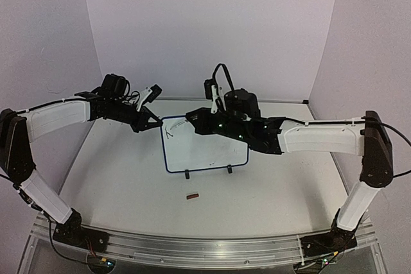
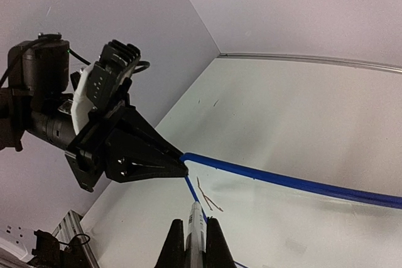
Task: Write a sentence on the whiteboard
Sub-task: Write on the whiteboard with the whiteboard marker without the cap.
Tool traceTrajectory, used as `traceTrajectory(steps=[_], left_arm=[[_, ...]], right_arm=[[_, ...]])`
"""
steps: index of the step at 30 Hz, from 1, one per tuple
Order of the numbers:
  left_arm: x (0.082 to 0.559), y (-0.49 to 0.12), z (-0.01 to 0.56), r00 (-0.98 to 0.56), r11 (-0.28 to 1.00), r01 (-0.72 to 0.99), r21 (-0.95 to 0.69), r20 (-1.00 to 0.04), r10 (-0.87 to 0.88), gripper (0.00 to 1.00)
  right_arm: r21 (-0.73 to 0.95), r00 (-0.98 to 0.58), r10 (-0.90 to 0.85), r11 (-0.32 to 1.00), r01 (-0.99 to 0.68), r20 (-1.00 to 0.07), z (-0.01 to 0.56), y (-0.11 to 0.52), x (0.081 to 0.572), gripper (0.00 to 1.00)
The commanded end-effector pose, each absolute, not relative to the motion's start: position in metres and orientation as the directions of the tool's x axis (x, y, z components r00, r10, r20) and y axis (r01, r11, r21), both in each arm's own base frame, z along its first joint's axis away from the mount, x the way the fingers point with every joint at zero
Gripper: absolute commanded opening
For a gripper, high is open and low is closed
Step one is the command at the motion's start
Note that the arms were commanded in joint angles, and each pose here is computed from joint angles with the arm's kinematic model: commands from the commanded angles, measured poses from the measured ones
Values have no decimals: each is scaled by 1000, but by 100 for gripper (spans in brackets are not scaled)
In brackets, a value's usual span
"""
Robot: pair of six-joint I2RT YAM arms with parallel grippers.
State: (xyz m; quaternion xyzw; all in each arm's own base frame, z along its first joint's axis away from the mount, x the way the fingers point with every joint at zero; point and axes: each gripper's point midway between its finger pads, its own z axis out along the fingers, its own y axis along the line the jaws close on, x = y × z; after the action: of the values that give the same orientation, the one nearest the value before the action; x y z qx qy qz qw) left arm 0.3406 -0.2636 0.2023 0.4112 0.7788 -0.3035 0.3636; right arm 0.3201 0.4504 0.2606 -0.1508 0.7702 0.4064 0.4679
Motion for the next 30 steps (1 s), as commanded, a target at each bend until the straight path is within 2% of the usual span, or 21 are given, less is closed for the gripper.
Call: traceTrajectory(steps=[1, 30], left_arm=[[337, -258, 190, -385, 485, 865, -128, -789, 479, 0], [336, -259, 186, -386, 485, 866, -123, -781, 491, 0]], right_arm=[[491, -474, 208, 618, -614, -856, 286, 445, 322, 0], [453, -453, 196, 681, -575, -870, 266, 452, 342, 0]])
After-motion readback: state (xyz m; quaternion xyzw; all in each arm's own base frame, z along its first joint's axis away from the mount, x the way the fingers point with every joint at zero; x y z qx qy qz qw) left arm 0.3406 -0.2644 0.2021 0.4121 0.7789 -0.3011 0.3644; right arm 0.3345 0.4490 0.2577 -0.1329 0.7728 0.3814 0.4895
